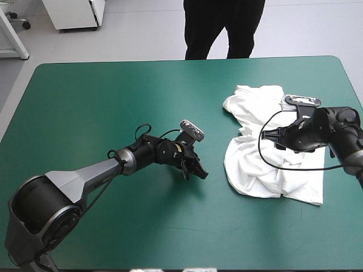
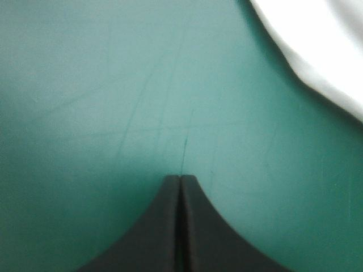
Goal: Fold the cloth
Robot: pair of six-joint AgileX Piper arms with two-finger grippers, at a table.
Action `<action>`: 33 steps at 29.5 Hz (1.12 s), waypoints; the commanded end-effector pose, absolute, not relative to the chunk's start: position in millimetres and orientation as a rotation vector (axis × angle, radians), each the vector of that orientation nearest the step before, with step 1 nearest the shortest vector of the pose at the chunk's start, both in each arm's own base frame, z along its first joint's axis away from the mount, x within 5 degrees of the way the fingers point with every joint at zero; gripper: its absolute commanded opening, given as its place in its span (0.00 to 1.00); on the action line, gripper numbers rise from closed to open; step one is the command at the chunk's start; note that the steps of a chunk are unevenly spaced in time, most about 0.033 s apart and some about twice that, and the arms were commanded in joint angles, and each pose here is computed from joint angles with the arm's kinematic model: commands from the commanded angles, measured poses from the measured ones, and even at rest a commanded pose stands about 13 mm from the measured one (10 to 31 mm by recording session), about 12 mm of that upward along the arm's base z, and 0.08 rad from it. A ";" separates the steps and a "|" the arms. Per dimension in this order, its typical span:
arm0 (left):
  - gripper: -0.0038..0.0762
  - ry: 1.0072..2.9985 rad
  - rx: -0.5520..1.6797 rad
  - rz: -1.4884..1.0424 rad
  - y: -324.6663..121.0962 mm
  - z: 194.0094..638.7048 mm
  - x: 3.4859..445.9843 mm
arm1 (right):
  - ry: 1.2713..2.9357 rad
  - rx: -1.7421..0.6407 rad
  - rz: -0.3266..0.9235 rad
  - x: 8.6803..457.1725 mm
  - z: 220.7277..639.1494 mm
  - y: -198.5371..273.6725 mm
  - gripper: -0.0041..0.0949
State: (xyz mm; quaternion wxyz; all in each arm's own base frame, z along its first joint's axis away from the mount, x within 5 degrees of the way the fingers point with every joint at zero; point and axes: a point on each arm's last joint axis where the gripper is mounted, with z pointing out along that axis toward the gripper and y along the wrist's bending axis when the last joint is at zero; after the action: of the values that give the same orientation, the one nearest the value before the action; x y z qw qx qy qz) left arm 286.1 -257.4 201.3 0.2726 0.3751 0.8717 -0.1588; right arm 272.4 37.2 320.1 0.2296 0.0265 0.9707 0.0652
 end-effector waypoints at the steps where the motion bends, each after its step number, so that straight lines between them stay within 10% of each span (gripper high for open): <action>1: 0.04 2.286 0.975 -0.463 -261.1 223.7 285.6 | 2.580 0.073 0.185 270.3 340.1 34.5 0.50; 20: 0.04 2.371 0.867 -0.421 -178.8 301.1 273.4 | 2.584 0.074 0.189 269.9 340.0 34.7 0.50; 33: 0.04 2.424 0.693 -0.135 -102.7 382.1 188.3 | 2.609 0.077 0.197 267.9 338.8 35.2 0.51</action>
State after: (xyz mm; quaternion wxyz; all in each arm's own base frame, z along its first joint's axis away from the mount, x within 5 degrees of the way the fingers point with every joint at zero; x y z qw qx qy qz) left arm 209.0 -119.8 355.1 0.2689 0.2920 0.9157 -0.0618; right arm 270.1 37.7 319.0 0.2155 0.0275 0.9738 0.0677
